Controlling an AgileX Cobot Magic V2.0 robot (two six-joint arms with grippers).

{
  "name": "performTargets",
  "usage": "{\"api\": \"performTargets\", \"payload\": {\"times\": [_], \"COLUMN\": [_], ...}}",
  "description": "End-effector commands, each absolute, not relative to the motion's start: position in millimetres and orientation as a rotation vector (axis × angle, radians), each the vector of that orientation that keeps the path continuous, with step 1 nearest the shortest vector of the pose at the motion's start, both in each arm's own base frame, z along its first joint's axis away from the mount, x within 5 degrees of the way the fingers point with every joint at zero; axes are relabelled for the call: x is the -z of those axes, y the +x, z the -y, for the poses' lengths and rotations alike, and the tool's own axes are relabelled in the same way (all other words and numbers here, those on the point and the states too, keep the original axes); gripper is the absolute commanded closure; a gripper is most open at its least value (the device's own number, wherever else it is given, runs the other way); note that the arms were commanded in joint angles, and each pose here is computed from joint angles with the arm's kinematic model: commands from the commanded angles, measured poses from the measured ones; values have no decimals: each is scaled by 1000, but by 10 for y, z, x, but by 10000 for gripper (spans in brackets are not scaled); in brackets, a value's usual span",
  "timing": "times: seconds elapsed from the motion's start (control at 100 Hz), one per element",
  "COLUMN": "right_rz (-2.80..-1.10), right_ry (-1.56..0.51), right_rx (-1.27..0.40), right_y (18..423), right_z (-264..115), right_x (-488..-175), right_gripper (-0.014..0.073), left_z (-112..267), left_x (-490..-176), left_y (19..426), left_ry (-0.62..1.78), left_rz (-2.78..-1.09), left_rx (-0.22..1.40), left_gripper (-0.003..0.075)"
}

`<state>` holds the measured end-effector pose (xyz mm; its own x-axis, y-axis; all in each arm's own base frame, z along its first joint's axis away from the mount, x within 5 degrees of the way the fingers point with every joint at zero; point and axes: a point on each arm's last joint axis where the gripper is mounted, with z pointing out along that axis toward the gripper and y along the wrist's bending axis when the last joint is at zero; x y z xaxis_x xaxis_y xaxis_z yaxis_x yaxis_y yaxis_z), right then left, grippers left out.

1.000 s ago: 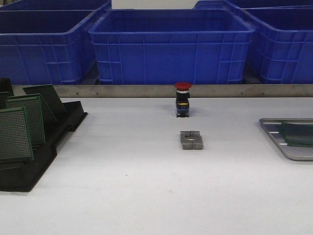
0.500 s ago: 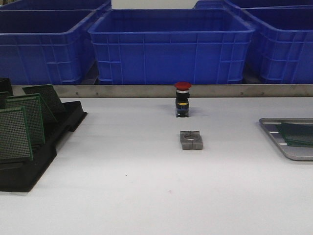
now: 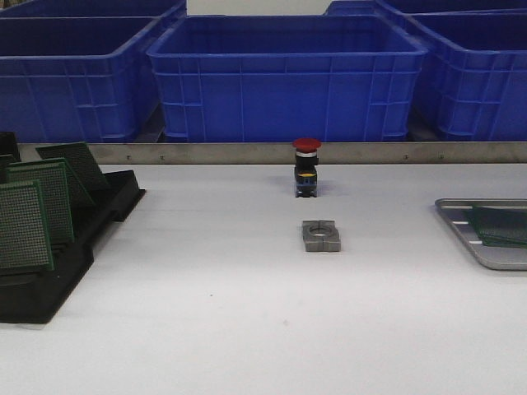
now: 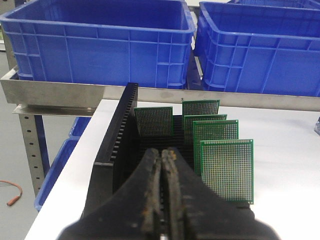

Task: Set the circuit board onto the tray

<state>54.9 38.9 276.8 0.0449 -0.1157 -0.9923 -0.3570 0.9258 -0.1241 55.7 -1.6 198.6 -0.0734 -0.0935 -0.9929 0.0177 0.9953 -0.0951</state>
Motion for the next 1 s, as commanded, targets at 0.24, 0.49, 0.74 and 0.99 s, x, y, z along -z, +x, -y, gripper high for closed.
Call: {"api": "performTargets", "payload": {"times": [0.24,0.49,0.74,0.99], "right_rz": [-1491,-1491,-1491,-1480], "right_ry": [-357,-357,-357,-383], "right_rx": [-198,-198,-198,-229], "right_y": [545,545,545,529], "right_z": [-383,-383,-383,-398], "right_x": [-2868,-2868,-2868,-2873], "right_gripper": [656,656,656,656], "left_z": [12,12,12,12], "left_x": [-1903,-1903,-1903,-1903], "left_y": [559,559,559,559], "left_ry": [-72,-72,-72,-72], "left_rz": [-1587,-1587,-1587,-1587], "left_rx": [102,102,102,102], "left_gripper": [741,741,741,741]}}
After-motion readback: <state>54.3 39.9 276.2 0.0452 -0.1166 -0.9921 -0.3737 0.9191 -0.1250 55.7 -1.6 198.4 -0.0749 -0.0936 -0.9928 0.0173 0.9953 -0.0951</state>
